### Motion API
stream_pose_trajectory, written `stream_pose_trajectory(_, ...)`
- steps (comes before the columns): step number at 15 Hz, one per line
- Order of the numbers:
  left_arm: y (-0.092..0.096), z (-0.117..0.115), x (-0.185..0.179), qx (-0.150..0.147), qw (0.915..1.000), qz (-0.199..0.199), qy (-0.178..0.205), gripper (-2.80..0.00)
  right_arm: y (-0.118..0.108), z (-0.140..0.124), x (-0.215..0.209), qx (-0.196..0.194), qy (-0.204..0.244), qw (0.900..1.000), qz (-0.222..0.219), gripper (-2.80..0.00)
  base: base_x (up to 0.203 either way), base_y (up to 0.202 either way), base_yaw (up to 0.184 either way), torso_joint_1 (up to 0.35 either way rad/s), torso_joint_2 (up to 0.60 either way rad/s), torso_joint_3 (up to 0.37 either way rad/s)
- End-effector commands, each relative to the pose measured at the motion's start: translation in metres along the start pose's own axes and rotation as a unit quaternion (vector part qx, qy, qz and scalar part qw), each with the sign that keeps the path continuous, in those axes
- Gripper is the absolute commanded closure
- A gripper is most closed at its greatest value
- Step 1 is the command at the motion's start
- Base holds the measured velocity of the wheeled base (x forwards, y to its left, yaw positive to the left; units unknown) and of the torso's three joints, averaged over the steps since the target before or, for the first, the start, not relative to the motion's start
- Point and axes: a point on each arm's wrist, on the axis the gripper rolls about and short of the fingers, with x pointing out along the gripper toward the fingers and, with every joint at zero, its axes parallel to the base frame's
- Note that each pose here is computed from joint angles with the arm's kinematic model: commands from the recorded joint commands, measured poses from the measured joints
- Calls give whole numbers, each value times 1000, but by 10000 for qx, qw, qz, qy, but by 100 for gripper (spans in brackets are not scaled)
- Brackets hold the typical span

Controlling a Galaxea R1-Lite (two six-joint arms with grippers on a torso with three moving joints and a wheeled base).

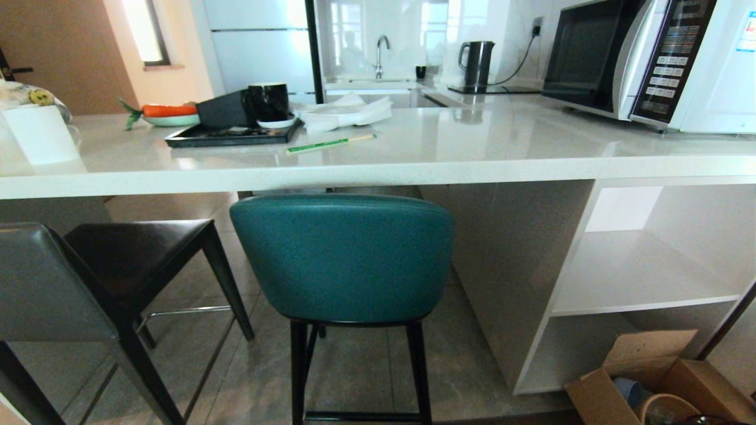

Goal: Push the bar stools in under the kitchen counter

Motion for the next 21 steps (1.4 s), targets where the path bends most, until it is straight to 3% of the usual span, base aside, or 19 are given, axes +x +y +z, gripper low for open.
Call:
stream_pose_trajectory(1, 0, -30, 6, 97, 9997, 184, 120, 0, 1, -17, 8, -55, 297, 9995, 88, 0, 0, 0, 0, 0, 0, 0)
stream_pose_trajectory(5, 3, -57, 23, 216, 9982, 553, -117, 0, 2, -75, 37, -324, 652, 9972, 139, 0, 0, 0, 0, 0, 0, 0)
stream_pose_trajectory(7, 3, -57, 23, 242, 9977, 618, -169, 0, 2, -97, 45, -435, 509, 9977, 77, 0, 0, 0, 0, 0, 0, 0)
stream_pose_trajectory(9, 3, -66, 23, 462, 9966, 623, 273, 0, 2, -101, 45, -558, 577, 9968, 69, 0, 0, 0, 0, 0, 0, 0)
stream_pose_trajectory(10, 3, -65, 23, 498, 9960, 672, 308, 0, 2, -103, 45, -527, 666, 9964, 71, 0, 0, 0, 0, 0, 0, 0)
stream_pose_trajectory(11, 3, -65, 23, 436, 9963, 680, 285, 0, 2, -103, 45, -468, 675, 9966, 67, 0, 0, 0, 0, 0, 0, 0)
stream_pose_trajectory(13, 4, -65, 23, -87, 9966, 773, 261, 0, 2, -103, 45, -239, 692, 9973, 28, 0, 0, 0, 0, 0, 0, 0)
stream_pose_trajectory(14, 4, -65, 22, -127, 9955, 904, 261, 0, 2, -104, 45, -258, 694, 9973, -6, 0, 0, 0, 0, 0, 0, 0)
stream_pose_trajectory(17, 4, -65, 23, 287, 9955, 847, 302, 0, 1, -103, 45, -304, 691, 9971, -64, 0, 0, 0, 0, 0, 0, 0)
stream_pose_trajectory(20, 4, -65, 23, 369, 9956, 804, 298, 0, 1, -103, 45, -167, 691, 9974, -90, 0, 0, 0, 0, 0, 0, 0)
stream_pose_trajectory(21, 4, -65, 23, 228, 9961, 800, 285, 0, 1, -103, 45, -162, 693, 9974, -91, 0, 0, 0, 0, 0, 0, 0)
